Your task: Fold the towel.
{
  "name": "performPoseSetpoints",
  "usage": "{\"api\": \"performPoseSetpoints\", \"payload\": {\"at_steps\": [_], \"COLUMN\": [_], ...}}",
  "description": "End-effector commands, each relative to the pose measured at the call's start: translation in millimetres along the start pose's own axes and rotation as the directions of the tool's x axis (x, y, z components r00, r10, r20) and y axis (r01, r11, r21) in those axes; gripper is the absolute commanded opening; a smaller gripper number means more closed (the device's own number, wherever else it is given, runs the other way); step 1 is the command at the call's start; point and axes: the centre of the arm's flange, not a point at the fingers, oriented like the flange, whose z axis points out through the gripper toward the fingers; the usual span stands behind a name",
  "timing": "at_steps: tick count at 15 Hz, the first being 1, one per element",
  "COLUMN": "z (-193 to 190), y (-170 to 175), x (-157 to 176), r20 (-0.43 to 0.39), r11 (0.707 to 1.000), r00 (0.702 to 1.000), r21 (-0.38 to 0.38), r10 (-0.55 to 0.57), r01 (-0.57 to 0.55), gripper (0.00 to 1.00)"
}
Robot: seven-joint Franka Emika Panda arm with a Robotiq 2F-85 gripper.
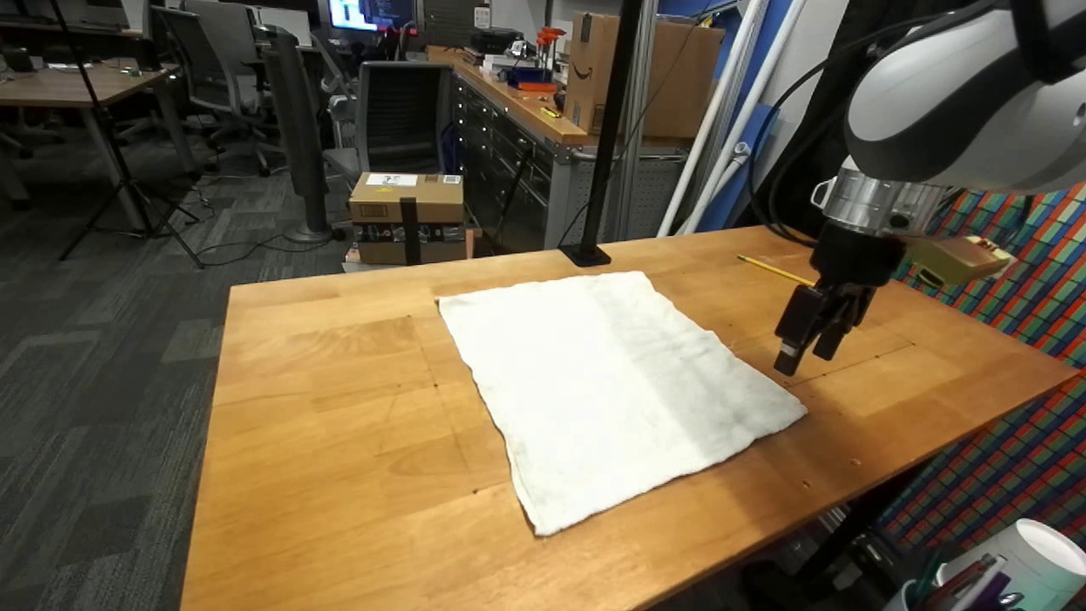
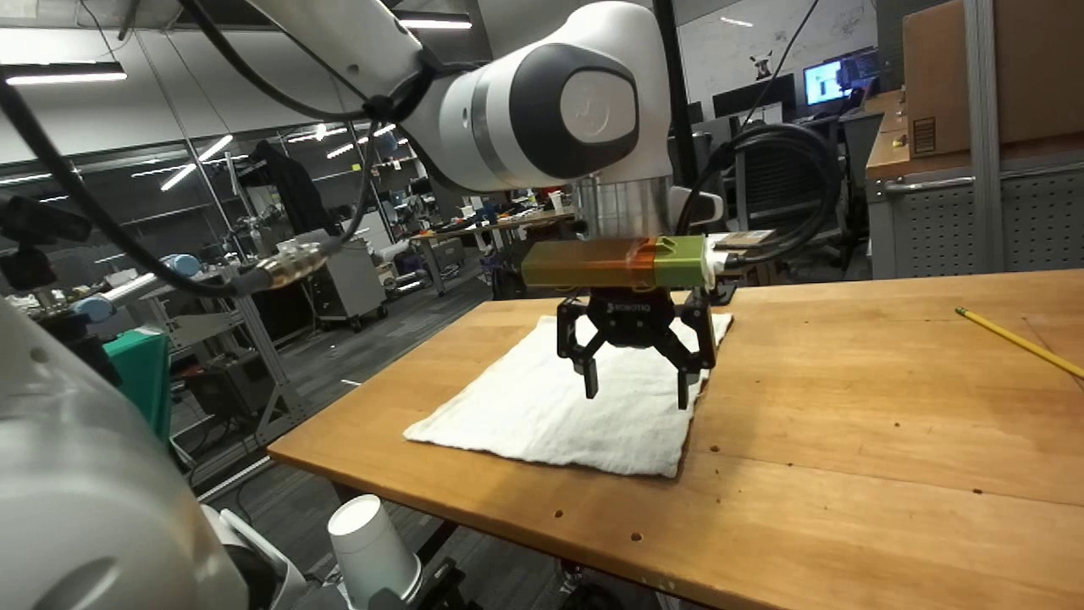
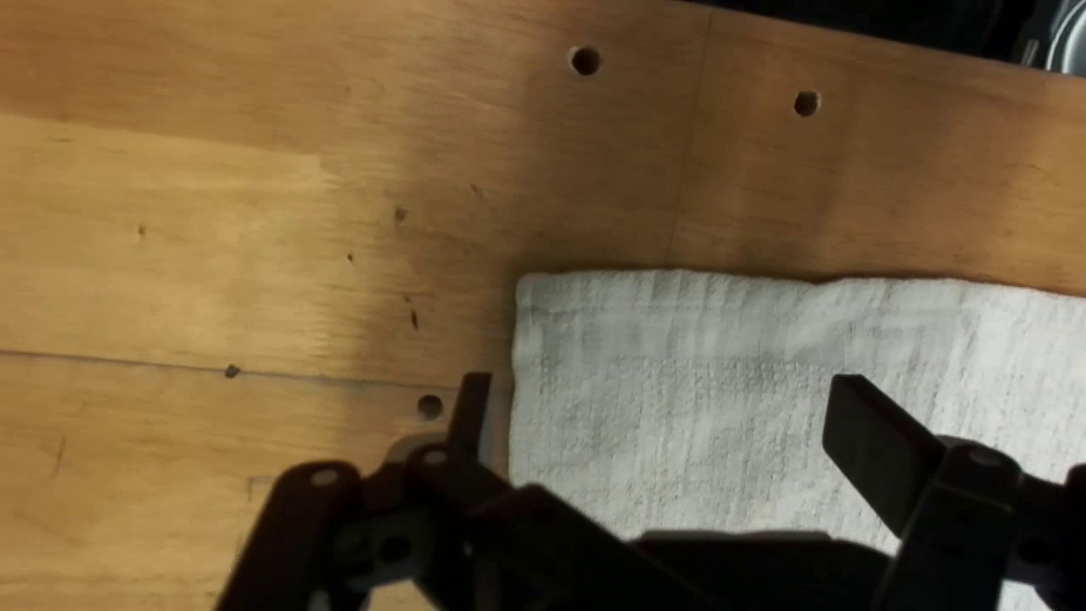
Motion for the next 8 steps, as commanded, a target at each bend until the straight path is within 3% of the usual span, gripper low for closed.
{"api": "performPoseSetpoints", "payload": {"at_steps": [1, 5, 8], "z": [11.7, 26.3, 35.8], "y": [-5.7, -9.5, -12.6], "x": [-16.9, -18.2, -11.4], "r20": [-0.008, -0.011, -0.058], "r11": [1.0, 1.0, 1.0], "r00": [1.0, 1.0, 0.998], "r21": [-0.006, 0.002, -0.015], "r10": [-0.009, -0.021, -0.013], "r01": [0.009, 0.021, 0.012], "gripper": [1.0, 1.0, 1.0]}}
